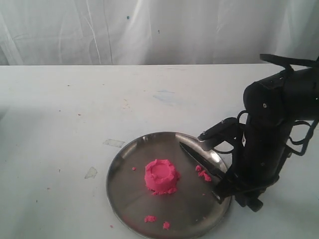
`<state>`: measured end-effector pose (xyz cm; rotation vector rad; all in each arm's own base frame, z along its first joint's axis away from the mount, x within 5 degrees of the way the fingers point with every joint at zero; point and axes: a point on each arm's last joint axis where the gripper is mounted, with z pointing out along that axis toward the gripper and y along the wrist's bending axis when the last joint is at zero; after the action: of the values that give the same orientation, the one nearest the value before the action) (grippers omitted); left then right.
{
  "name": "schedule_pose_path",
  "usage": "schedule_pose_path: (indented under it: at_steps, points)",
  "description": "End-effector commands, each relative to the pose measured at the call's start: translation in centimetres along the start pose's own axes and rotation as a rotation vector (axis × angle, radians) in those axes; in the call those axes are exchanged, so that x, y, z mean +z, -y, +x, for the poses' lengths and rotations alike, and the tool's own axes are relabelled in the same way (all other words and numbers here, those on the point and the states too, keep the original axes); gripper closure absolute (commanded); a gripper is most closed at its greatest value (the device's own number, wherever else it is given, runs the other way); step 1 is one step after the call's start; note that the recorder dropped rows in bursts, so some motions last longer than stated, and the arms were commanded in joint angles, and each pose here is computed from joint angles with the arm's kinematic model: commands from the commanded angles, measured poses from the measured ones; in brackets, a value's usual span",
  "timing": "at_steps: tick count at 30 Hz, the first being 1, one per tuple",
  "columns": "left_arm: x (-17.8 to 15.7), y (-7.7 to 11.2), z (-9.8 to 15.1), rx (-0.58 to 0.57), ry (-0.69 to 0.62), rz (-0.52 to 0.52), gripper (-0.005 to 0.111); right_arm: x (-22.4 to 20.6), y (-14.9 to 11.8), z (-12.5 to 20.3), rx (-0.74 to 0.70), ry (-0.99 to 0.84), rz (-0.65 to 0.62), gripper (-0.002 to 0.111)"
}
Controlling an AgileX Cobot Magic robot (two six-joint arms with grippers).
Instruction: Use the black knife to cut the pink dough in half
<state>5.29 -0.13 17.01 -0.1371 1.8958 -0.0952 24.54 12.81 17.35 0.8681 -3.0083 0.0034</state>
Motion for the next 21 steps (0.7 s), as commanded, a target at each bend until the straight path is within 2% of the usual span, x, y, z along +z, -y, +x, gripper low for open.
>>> schedule_pose_path:
  at_steps: [1, 3, 9, 12, 18, 21]
  points:
    - [0.0, 0.0, 0.1, -0.005, -0.001, 0.0, 0.107, -0.1, -1.2, 0.9, 0.001, -0.015, -0.129, 0.101]
    - [0.0, 0.0, 0.1, -0.005, -0.001, 0.0, 0.107, 0.5, -1.5, 1.5, -0.021, -0.034, -0.165, 0.101]
    - [0.0, 0.0, 0.1, -0.005, -0.001, 0.0, 0.107, 1.0, -1.6, 2.0, -0.031, -0.039, -0.165, 0.1]
    - [0.0, 0.0, 0.1, -0.005, -0.001, 0.0, 0.107, 1.1, -1.5, 1.9, -0.05, -0.035, -0.154, 0.094]
    - [0.0, 0.0, 0.1, -0.005, -0.001, 0.0, 0.107, 1.1, -1.4, 1.8, -0.049, -0.022, -0.15, 0.072]
    - [0.0, 0.0, 0.1, -0.005, -0.001, 0.0, 0.107, 1.0, -1.4, 1.7, -0.062, -0.009, -0.145, 0.068]
